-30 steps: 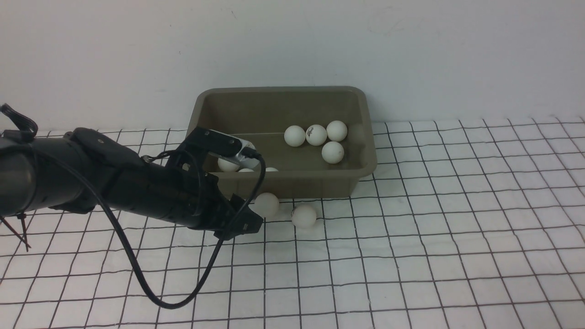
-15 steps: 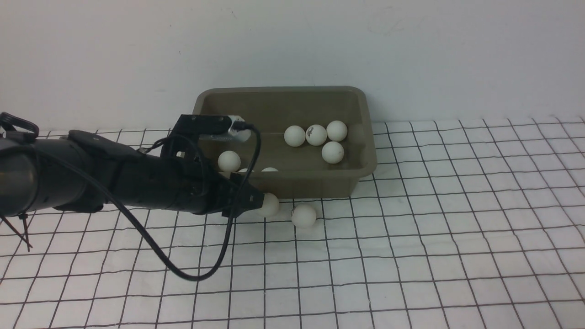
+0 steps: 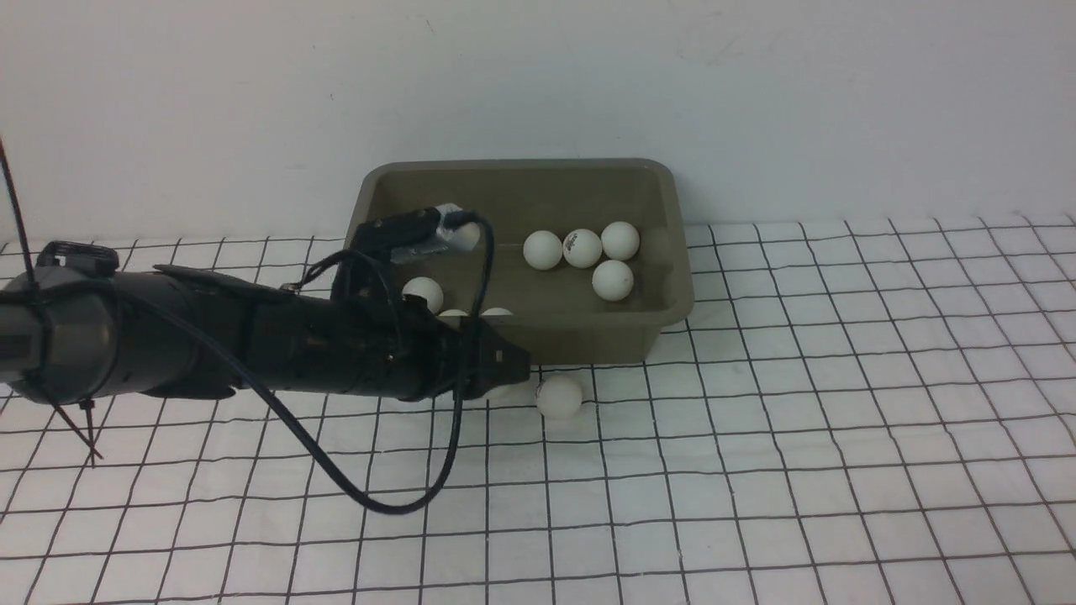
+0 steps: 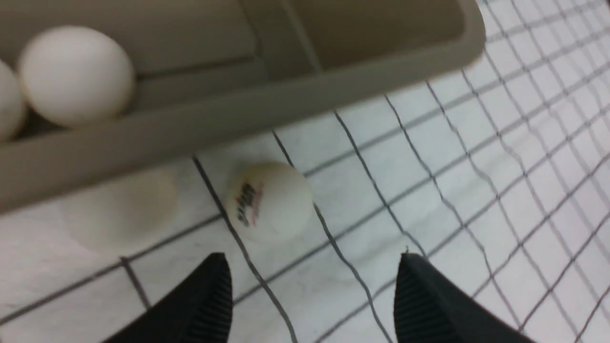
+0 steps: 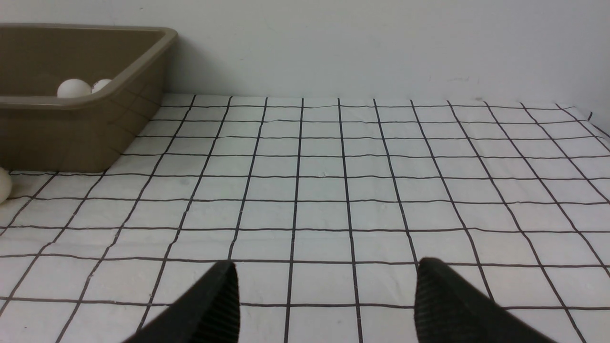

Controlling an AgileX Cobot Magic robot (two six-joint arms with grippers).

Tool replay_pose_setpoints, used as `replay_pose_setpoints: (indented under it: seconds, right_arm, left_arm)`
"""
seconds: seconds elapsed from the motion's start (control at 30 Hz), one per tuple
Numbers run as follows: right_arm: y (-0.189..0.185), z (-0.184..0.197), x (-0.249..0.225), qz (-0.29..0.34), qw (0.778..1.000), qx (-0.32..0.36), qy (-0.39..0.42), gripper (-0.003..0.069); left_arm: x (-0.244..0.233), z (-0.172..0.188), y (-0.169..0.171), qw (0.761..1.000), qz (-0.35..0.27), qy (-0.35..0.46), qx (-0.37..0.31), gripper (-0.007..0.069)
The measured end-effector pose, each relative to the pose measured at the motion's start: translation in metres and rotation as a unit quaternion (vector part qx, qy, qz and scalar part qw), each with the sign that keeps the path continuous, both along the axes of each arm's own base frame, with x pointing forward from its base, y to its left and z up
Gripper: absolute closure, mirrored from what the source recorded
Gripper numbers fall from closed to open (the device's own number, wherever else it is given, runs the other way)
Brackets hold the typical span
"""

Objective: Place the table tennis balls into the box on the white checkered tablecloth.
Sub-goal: 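Reach for and grasp a ping pong ball on the table beside the basket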

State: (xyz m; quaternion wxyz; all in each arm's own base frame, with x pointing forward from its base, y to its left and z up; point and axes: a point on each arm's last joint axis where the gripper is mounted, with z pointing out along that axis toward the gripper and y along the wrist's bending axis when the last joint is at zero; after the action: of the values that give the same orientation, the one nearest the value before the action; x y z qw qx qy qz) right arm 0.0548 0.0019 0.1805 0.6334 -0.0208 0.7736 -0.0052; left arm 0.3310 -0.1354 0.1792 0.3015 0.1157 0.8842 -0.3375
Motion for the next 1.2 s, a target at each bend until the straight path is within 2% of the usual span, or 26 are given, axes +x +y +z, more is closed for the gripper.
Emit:
replay_pose_setpoints:
  seconds: [0.2, 0.37, 0.57, 0.83, 1.1, 1.2]
  right_arm:
    - [0.0, 0.0, 0.0, 0.0, 1.0, 0.0, 0.0, 0.0207]
    - [0.0, 0.0, 0.0, 0.0, 1.0, 0.0, 0.0, 0.0207]
    - [0.0, 0.0, 0.0, 0.0, 1.0, 0.0, 0.0, 0.0207]
    - [0.0, 0.0, 0.0, 0.0, 1.0, 0.0, 0.0, 0.0207]
    - [0.0, 0.0, 0.0, 0.0, 1.0, 0.0, 0.0, 0.0207]
    - [0.0, 0.0, 0.0, 0.0, 1.0, 0.0, 0.0, 0.0207]
  left_arm:
    - [-0.017, -0.006, -0.032, 0.997, -0.06, -0.005, 0.053, 0.0209]
    - [-0.026, -0.01, -0.04, 0.99, -0.093, -0.013, 0.105, 0.0209]
    - [-0.027, 0.007, -0.032, 0.985, -0.079, -0.043, 0.146, 0.0209]
    - [-0.03, 0.028, -0.025, 0.986, -0.041, -0.055, 0.152, 0.0209]
    - [-0.035, 0.026, -0.02, 0.986, -0.028, -0.015, 0.164, 0.0209]
    - [-0.04, 0.022, -0.017, 0.983, -0.023, 0.03, 0.179, 0.0209]
